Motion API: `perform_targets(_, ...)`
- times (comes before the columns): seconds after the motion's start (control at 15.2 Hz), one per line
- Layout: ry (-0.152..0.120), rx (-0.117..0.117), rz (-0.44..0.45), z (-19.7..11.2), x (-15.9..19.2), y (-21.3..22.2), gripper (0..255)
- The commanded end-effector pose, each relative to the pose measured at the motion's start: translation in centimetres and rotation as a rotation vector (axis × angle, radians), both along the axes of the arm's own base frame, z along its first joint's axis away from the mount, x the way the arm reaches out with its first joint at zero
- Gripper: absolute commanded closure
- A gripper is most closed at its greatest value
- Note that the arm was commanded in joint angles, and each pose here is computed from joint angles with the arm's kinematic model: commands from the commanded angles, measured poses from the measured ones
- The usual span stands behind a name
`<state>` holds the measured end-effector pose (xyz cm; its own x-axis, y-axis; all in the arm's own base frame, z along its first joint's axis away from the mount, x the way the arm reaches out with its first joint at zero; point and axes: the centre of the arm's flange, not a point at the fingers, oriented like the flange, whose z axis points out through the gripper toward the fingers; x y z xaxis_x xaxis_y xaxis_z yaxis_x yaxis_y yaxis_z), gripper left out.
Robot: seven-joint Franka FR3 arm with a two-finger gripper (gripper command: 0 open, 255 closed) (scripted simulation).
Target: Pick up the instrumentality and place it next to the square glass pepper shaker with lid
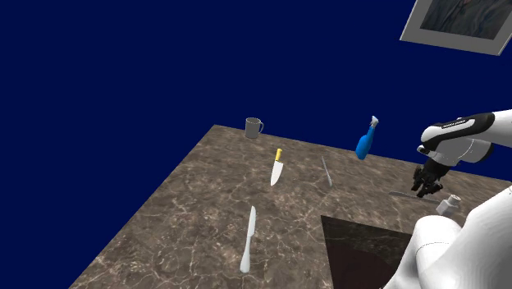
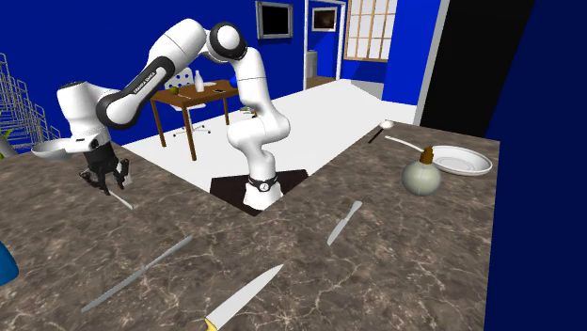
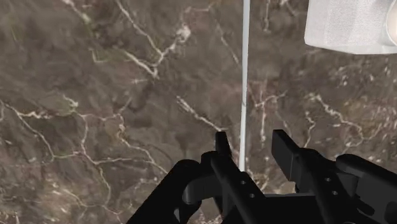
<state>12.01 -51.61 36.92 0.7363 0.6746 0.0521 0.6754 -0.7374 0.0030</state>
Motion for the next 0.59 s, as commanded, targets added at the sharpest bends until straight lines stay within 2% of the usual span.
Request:
perform_targets(0.0,0.0,0.0,0.0,0.0,0.0,0.0,0)
perform_targets(0.26,0.0,0.0,0.0,0.0,0.0,0.0,0)
perform_targets(0.53,0.0,0.0,0.0,5.0,-0.2,-0.2,0)
